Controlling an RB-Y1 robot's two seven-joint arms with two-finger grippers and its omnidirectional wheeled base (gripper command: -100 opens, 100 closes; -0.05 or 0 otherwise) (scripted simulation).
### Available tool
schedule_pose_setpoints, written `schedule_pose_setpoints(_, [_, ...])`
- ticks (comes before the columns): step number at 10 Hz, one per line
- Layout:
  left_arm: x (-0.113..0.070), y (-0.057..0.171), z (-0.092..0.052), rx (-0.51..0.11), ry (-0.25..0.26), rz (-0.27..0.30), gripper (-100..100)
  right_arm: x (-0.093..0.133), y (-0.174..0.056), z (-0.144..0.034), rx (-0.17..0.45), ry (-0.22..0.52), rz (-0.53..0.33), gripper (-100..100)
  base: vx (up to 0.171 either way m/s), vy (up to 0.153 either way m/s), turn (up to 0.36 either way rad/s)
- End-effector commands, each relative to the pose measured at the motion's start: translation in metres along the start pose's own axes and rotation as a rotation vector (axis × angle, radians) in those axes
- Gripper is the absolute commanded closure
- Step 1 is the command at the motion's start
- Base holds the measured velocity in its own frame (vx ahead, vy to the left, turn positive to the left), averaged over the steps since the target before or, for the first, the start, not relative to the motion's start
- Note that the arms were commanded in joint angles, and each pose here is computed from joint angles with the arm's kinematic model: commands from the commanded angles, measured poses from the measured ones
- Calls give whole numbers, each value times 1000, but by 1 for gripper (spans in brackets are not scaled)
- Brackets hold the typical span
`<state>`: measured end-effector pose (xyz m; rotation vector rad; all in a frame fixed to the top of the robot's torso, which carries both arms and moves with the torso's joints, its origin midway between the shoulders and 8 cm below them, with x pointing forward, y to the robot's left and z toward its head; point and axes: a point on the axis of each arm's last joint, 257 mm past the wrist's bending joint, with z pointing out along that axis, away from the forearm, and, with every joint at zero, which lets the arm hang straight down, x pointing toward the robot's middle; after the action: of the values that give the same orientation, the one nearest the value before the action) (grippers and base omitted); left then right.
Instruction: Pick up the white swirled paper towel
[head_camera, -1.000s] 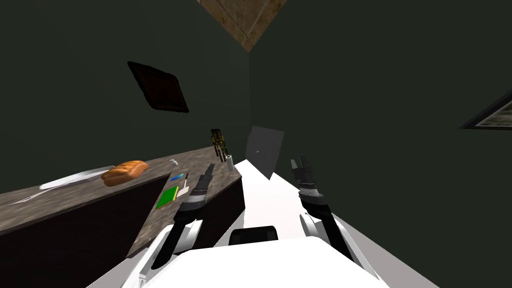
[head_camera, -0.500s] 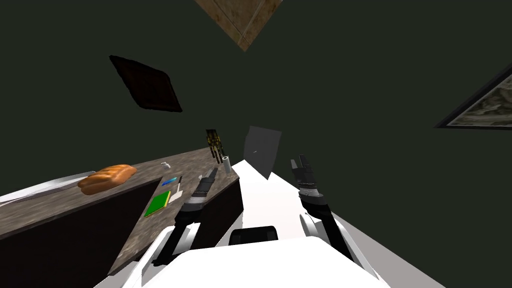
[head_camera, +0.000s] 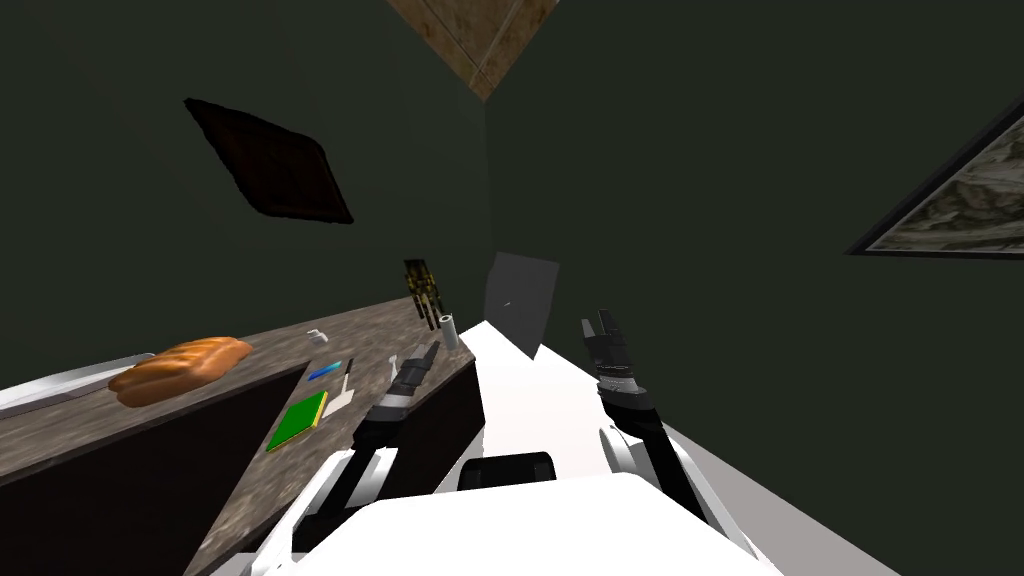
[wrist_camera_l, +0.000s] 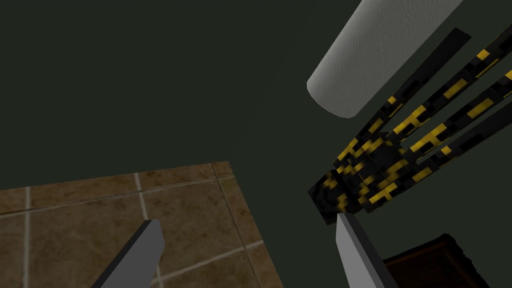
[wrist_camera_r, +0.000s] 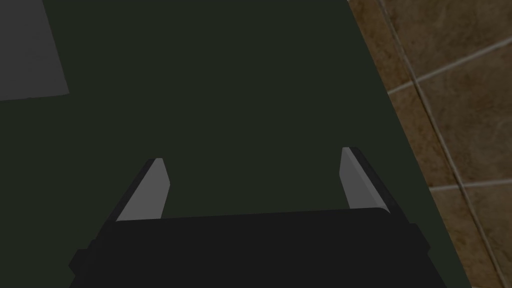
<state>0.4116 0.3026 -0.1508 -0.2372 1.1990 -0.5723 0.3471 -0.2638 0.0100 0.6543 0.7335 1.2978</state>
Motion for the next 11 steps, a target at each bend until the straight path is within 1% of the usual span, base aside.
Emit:
schedule_pose_setpoints(1, [12, 13, -2, -15, 39, 55, -100, 0, 0, 0, 0, 0, 0, 0, 43, 7, -55])
schedule_pose_setpoints(6, [41, 52, -9, -51, 159, 191, -100, 0, 0, 0, 0, 0, 0, 0, 41, 10, -52])
schedule_pose_setpoints(11, [59, 86, -15, -78, 260, 286, -100, 0, 0, 0, 0, 0, 0, 0, 47, 13, -32])
